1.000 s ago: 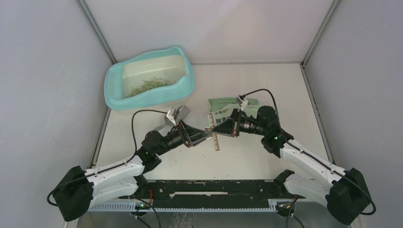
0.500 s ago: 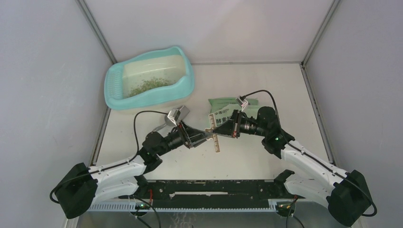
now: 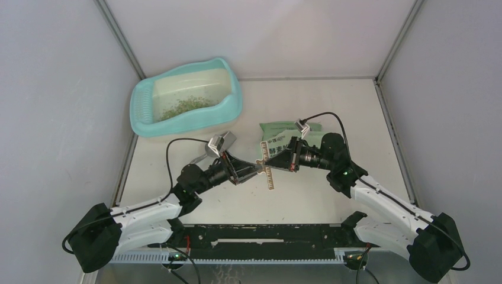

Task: Fill the litter box with clean litter
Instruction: Pick up the clamp at the center of the board.

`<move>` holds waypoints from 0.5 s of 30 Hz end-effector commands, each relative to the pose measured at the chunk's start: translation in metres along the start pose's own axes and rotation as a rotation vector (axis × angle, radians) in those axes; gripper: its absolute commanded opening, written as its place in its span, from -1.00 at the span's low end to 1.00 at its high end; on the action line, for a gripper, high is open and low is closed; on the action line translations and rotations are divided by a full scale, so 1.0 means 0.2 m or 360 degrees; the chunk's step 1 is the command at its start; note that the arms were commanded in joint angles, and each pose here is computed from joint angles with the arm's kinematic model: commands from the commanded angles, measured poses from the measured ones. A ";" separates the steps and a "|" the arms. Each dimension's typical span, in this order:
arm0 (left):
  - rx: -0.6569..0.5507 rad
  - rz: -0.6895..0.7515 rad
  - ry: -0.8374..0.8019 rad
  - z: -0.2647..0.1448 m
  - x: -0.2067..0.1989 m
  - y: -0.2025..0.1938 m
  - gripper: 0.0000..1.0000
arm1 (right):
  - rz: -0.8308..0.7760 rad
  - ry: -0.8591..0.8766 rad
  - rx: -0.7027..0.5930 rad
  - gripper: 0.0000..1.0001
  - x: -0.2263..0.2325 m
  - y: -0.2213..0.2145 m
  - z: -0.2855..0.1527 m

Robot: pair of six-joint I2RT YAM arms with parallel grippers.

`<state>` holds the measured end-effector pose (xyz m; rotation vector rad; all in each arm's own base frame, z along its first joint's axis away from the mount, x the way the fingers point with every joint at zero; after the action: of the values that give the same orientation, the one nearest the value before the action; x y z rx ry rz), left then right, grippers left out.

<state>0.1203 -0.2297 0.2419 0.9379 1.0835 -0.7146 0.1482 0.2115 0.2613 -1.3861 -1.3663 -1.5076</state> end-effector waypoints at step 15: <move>-0.0067 0.0011 -0.0103 -0.04 -0.03 0.03 -1.00 | -0.0031 -0.0053 -0.0042 0.17 -0.01 0.02 -0.10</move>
<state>0.1213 -0.2265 0.2414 0.9158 1.0823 -0.7164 0.1480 0.2011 0.2569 -1.4395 -1.3696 -1.4822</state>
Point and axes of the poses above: each gripper's point midway between its finger pads, its own z axis out along the fingers, its own x axis along the line the jaws close on, y = z × x, the point moved 8 cm from there along -z, back along the fingers, and after that the axes turned 6 degrees about z, right-handed, at the moved point
